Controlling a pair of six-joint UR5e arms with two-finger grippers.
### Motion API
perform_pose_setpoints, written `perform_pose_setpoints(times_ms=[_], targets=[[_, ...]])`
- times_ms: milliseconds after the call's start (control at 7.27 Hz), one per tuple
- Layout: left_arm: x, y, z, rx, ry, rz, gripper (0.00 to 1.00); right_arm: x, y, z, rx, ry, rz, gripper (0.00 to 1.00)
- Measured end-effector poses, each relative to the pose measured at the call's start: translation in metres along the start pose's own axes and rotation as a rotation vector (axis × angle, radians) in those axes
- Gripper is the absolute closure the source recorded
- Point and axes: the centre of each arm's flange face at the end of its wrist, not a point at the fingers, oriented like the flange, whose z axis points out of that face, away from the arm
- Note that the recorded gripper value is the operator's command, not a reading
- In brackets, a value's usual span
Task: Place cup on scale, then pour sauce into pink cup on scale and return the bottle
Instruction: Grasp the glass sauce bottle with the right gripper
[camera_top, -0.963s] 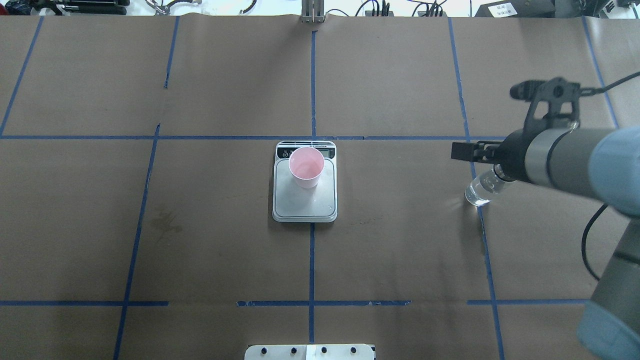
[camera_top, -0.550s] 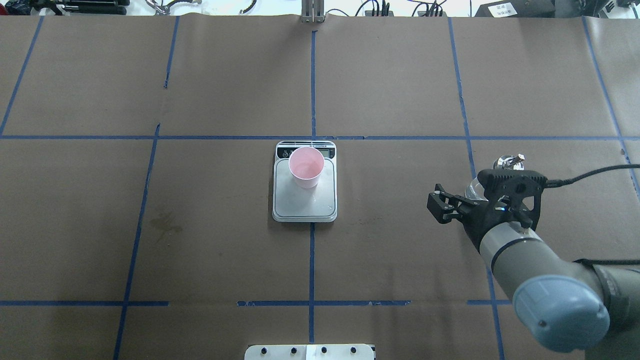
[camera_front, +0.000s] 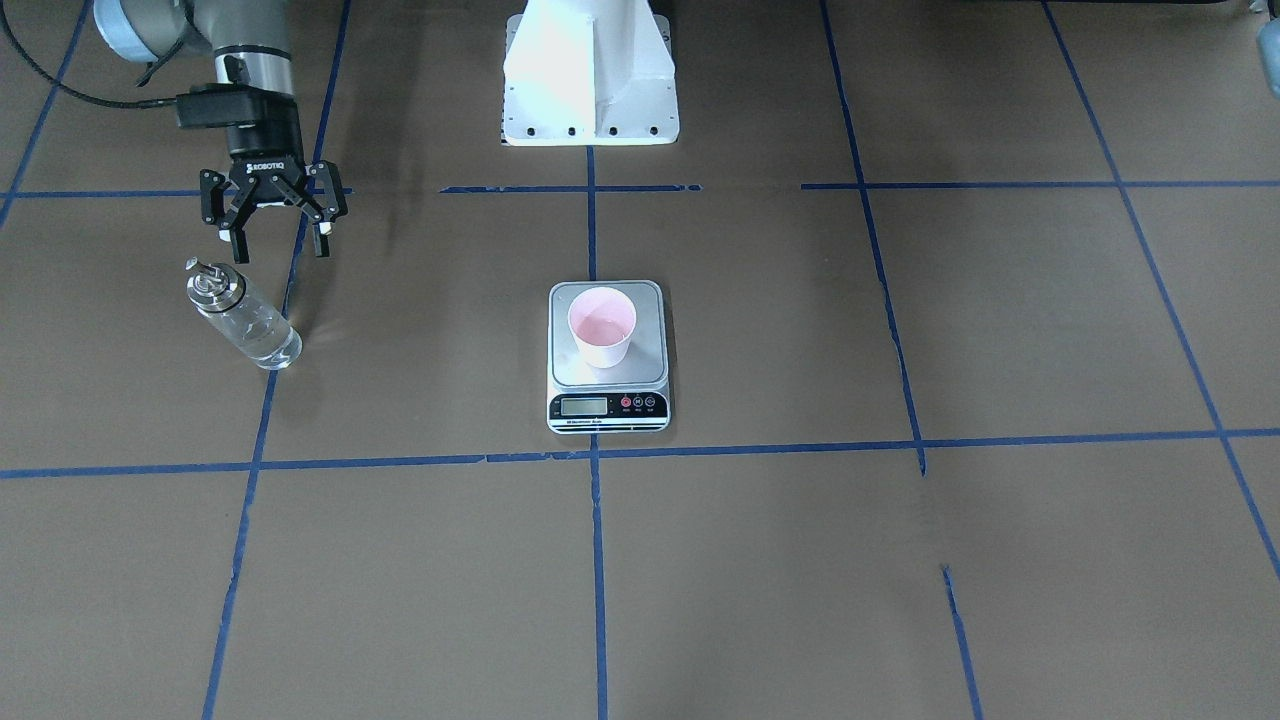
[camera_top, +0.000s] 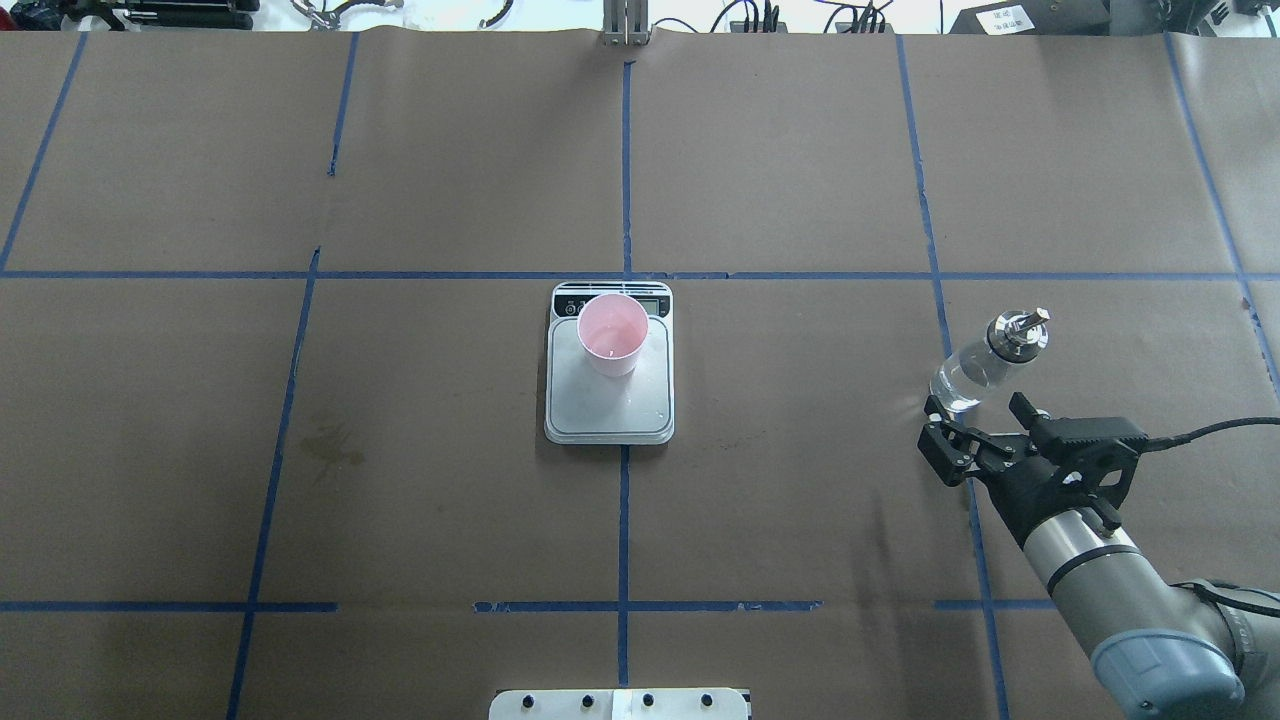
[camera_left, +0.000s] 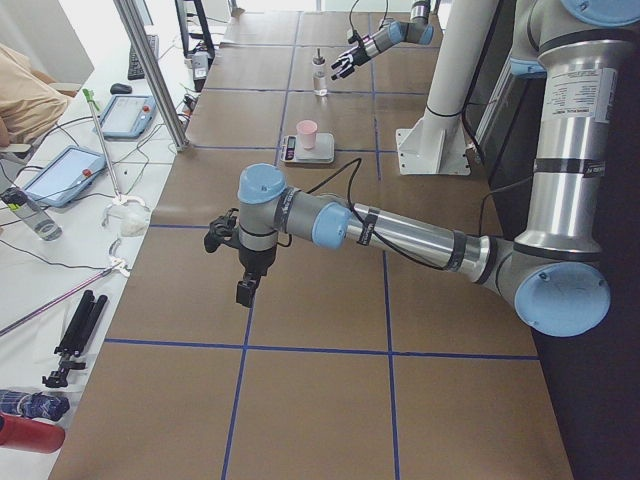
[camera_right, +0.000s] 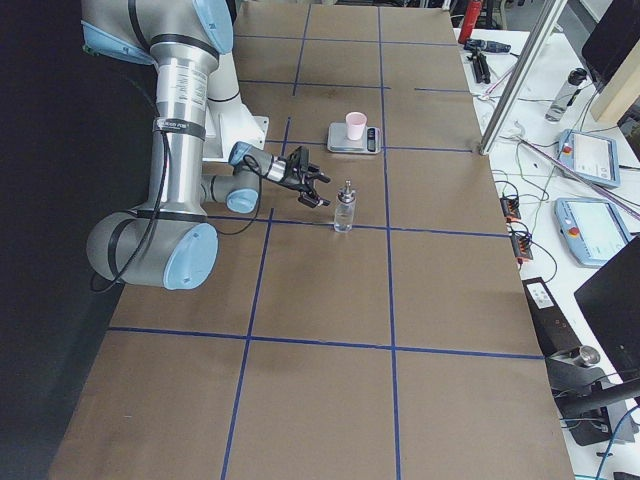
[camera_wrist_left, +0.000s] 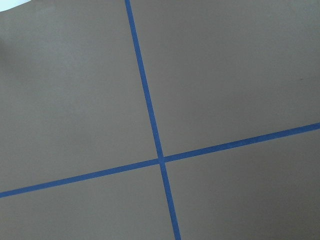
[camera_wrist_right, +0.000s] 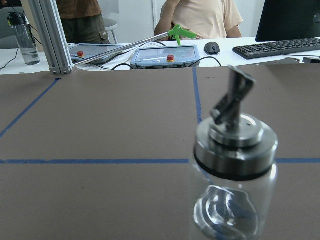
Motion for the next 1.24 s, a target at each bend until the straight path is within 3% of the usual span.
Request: perform_pose_setpoints(times_ms=[413,1238], targets=[[0.000,0.000,0.000,-0.002,0.000,-0.002,0.00,0.026,0.018,0.013,0.066,-0.005,-0.072,0.00],[-0.001,0.004,0.001,-0.005,0.000,-0.007,0.00,0.033,0.001,0.022,0.130,0.030,-0.105,0.00]])
